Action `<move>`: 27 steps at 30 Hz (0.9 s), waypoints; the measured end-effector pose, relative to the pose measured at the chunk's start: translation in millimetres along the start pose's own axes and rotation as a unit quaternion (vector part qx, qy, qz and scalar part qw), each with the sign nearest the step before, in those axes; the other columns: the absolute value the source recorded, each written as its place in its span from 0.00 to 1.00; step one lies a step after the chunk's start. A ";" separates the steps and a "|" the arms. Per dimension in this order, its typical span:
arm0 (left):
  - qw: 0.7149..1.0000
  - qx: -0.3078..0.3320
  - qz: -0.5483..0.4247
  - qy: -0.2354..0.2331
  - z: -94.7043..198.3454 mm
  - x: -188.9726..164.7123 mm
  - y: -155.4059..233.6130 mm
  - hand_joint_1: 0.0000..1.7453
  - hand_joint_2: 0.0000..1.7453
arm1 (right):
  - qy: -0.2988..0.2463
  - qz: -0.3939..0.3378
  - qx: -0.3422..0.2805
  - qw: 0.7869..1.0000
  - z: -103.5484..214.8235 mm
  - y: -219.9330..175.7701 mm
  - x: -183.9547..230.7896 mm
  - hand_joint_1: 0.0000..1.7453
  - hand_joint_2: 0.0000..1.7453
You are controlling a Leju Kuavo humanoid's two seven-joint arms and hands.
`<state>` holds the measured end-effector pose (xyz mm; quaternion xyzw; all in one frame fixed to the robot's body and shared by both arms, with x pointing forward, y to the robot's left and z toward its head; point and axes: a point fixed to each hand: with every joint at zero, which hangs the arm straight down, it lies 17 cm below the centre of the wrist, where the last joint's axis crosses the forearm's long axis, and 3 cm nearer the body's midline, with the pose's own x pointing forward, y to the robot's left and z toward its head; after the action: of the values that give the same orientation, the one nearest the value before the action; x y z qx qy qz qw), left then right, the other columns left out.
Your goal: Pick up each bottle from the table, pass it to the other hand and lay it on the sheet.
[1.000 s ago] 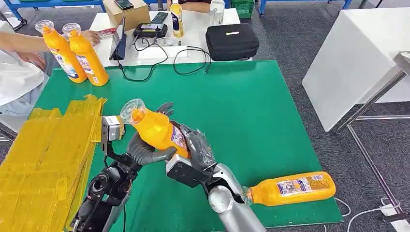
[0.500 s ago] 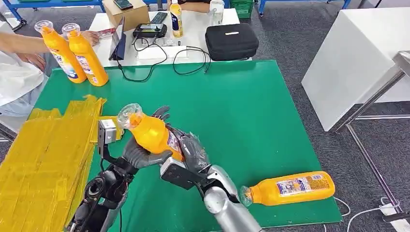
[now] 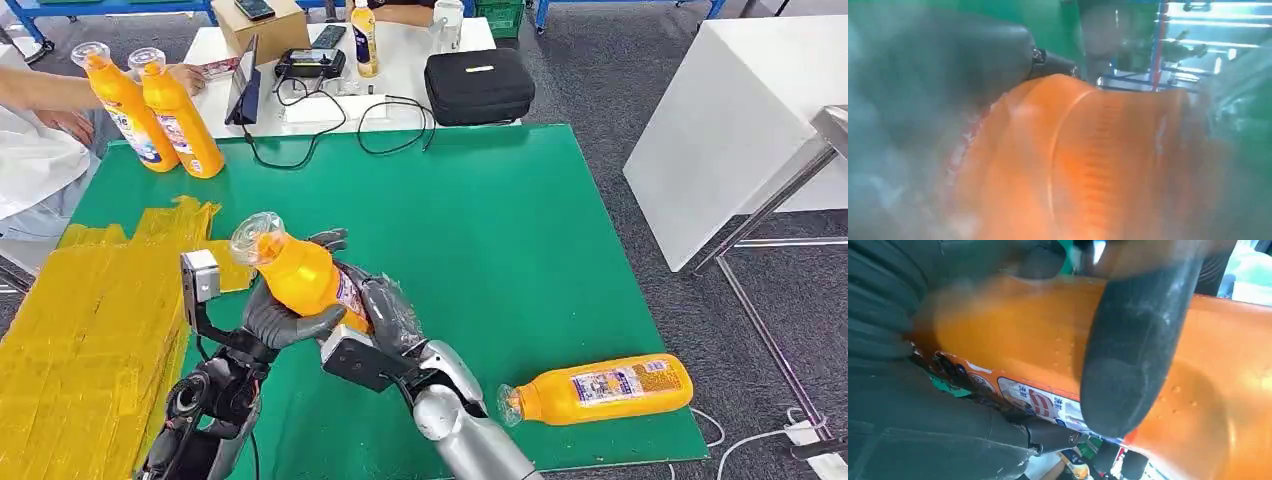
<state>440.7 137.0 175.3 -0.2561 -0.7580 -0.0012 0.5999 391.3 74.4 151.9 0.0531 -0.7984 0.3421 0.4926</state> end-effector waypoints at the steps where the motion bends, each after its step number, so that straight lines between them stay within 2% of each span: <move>1: 1.000 0.001 0.000 0.000 0.5 0.3 0.5 1.00 1.00 | 0.000 0.000 0.001 1.000 0.0 0.6 0.3 1.00 1.00; 4: 1.000 0.011 0.002 -0.009 1.5 3.6 3.1 1.00 1.00 | -0.001 0.000 0.001 1.000 -0.8 1.5 1.5 1.00 1.00; 17: 0.984 0.119 0.029 -0.130 13.5 70.9 24.5 1.00 1.00 | -0.030 0.021 -0.011 0.999 -25.0 -13.4 23.6 1.00 1.00; 18: 0.982 0.123 0.030 -0.137 14.2 75.5 26.3 1.00 1.00 | -0.031 0.023 -0.013 0.999 -27.1 -15.4 25.0 0.89 1.00; 19: 0.981 0.127 0.031 -0.142 14.5 79.5 27.5 1.00 1.00 | -0.032 0.023 -0.015 0.999 -28.5 -16.9 26.0 0.46 1.00; 26: 0.976 0.148 0.041 -0.157 17.1 89.8 35.1 1.00 1.00 | -0.033 0.022 -0.028 0.999 -31.0 -24.1 27.4 0.46 1.00; 27: 0.975 0.149 0.042 -0.159 17.4 91.1 36.1 1.00 1.00 | -0.033 0.022 -0.029 0.999 -31.0 -24.4 27.4 0.05 1.00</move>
<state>425.4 208.9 242.3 -0.1919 -0.8240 0.1777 0.5027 410.9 81.4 195.2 0.0325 -0.8246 0.3280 0.4598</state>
